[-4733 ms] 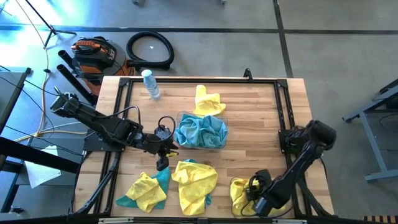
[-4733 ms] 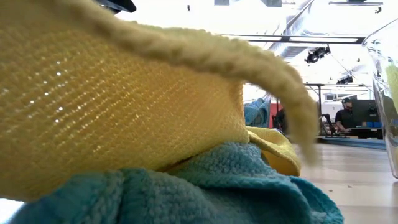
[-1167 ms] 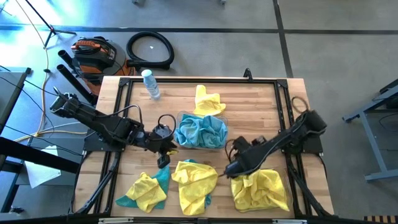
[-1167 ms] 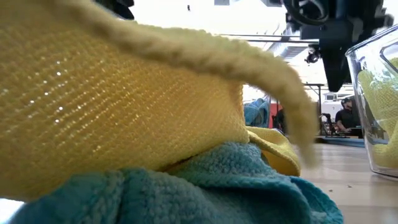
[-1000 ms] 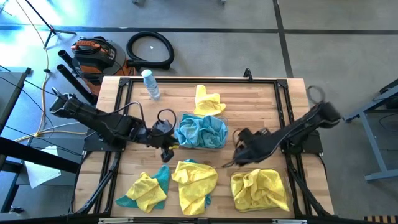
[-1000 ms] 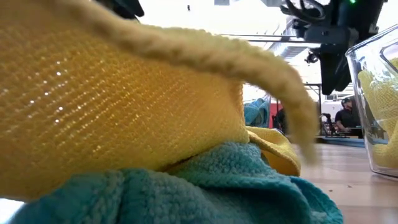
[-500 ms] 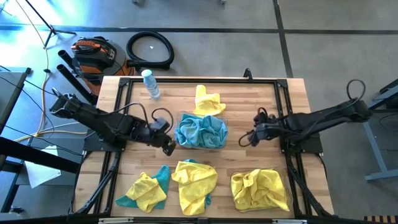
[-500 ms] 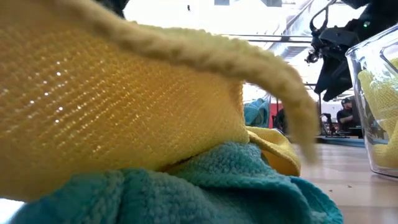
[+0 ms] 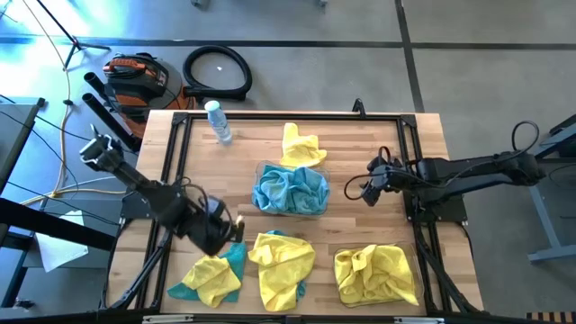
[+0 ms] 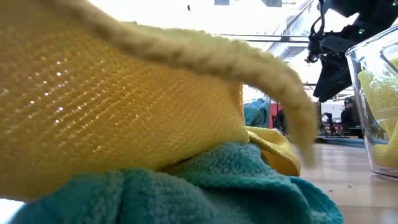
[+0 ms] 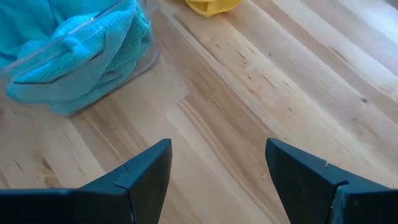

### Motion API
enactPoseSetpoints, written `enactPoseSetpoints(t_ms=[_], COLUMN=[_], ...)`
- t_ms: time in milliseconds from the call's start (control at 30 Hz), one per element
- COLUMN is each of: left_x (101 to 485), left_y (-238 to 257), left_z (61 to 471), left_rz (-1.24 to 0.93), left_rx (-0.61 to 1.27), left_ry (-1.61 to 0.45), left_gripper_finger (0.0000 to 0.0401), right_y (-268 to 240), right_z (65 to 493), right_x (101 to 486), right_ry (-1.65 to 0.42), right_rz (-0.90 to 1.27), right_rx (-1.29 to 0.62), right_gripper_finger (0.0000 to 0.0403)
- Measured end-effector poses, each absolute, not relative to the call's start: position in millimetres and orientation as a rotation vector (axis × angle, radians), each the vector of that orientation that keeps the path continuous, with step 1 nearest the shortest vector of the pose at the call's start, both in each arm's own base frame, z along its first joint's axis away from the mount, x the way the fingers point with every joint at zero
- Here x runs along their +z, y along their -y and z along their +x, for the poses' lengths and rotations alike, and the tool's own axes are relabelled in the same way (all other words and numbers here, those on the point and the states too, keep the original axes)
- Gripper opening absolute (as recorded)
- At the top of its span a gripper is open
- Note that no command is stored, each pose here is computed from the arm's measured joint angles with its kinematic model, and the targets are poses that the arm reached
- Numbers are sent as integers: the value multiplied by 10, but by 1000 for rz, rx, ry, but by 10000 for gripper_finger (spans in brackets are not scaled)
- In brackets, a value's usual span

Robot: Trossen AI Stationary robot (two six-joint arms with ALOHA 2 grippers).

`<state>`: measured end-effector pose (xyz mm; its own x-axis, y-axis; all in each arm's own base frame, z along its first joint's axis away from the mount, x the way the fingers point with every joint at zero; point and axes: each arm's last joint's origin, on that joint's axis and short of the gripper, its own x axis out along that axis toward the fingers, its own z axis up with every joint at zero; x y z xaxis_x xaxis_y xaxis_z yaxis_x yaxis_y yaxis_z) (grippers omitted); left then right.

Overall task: Sort microfiber towel by color & place in baskets
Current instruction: Put the yellow towel in the bottom transparent bin

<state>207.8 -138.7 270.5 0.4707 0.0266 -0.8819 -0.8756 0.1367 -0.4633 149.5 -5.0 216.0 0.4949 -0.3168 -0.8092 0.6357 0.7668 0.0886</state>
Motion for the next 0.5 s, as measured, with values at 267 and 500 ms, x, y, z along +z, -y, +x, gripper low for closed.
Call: enactPoseSetpoints(t_ms=[267, 500], left_x=[2720, 2628], left_y=[1784, 1940], left_z=[2282, 2469], left_rz=[-1248, -1112], left_rx=[1022, 1145], left_ry=[-1049, -1184], left_gripper_finger=[0, 1], right_y=[99, 154], right_z=[1493, 1488], right_x=[2159, 2159], right_ry=[-900, -911], right_rz=[348, 321], right_rx=[-580, -586], right_gripper_finger=[255, 255])
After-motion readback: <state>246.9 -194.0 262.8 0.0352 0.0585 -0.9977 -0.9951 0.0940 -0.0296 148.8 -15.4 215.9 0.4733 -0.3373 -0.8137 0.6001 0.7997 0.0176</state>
